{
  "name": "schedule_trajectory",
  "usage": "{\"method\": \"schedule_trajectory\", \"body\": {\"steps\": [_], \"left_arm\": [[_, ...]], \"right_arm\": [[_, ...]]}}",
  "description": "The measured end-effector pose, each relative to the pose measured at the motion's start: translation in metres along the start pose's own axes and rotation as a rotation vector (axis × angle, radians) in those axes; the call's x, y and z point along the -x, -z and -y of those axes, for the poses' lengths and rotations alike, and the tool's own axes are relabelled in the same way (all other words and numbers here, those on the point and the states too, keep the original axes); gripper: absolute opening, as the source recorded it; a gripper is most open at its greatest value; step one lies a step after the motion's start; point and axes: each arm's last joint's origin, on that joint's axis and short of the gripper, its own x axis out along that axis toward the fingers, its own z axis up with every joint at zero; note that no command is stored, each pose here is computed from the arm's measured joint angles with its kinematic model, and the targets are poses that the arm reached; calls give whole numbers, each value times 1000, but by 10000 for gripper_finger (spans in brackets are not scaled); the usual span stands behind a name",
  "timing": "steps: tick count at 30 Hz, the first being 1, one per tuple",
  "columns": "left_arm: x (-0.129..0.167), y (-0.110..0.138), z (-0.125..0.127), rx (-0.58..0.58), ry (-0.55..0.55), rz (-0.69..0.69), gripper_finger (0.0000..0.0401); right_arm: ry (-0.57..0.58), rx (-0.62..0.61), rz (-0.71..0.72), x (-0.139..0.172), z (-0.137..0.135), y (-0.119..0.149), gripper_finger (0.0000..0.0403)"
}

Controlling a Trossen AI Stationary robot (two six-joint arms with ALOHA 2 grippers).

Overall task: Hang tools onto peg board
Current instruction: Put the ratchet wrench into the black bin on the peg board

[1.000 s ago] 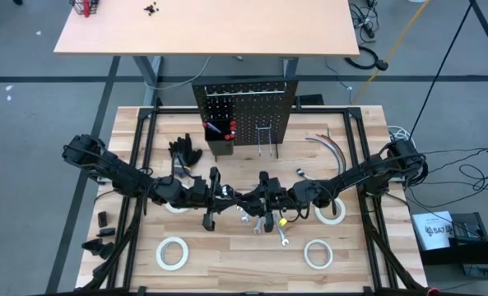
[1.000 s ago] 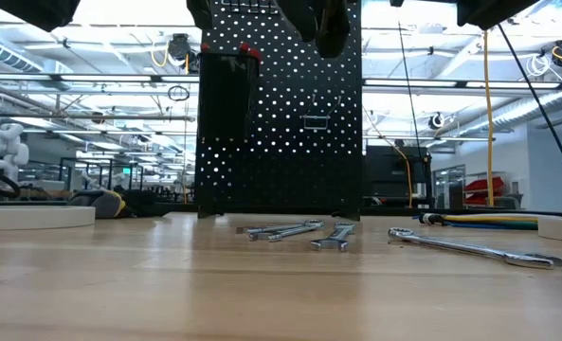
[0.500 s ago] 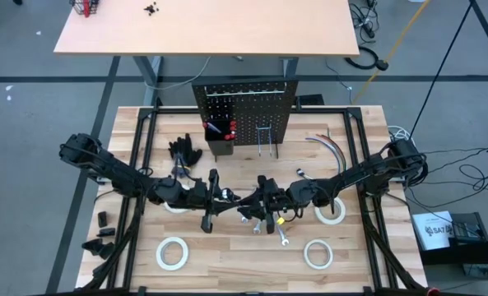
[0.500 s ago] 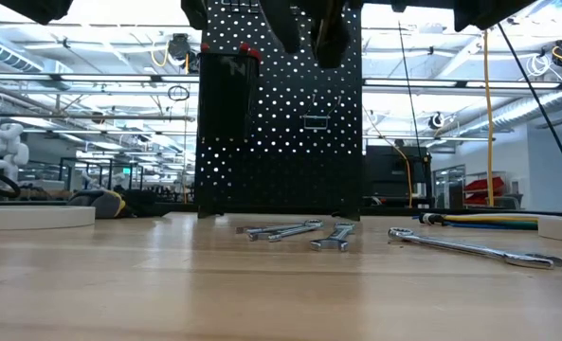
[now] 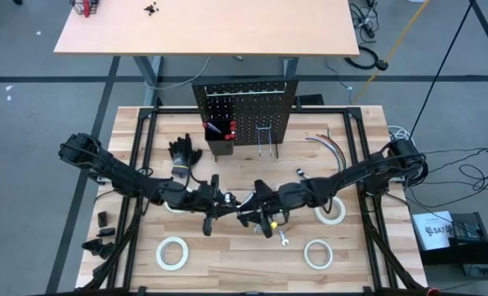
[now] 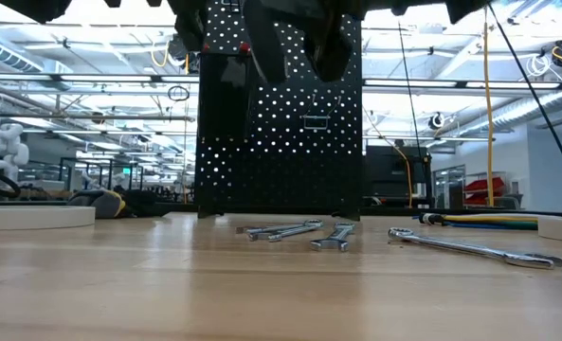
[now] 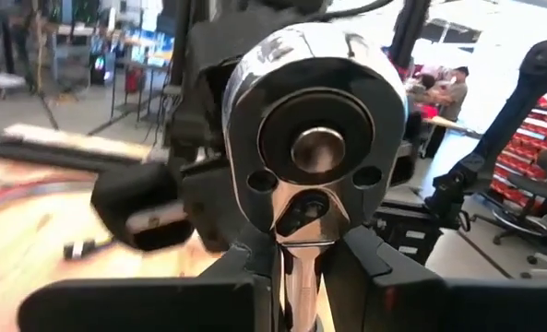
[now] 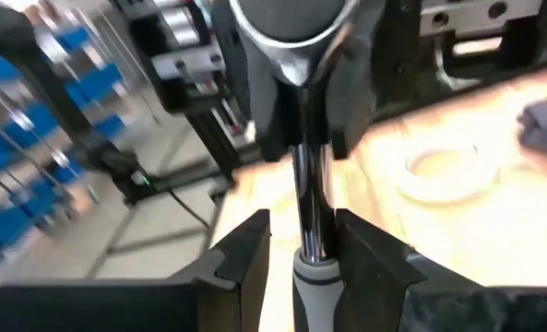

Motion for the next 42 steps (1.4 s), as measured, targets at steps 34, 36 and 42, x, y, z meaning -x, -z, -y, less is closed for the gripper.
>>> {"method": "schedule_trajectory", "body": {"steps": [34,36,42], "left_arm": [[1,-2,2,29,-70,42,50],[1,-3,2,30,-66,46,50],[1,-1,2,28,-74,26,76]], "right_arm": [[172,151,47,-9,-9,-29,36],[174,155,58,-9,-9,-30,36],[180,153,47,-9,-9,-29,36]]}}
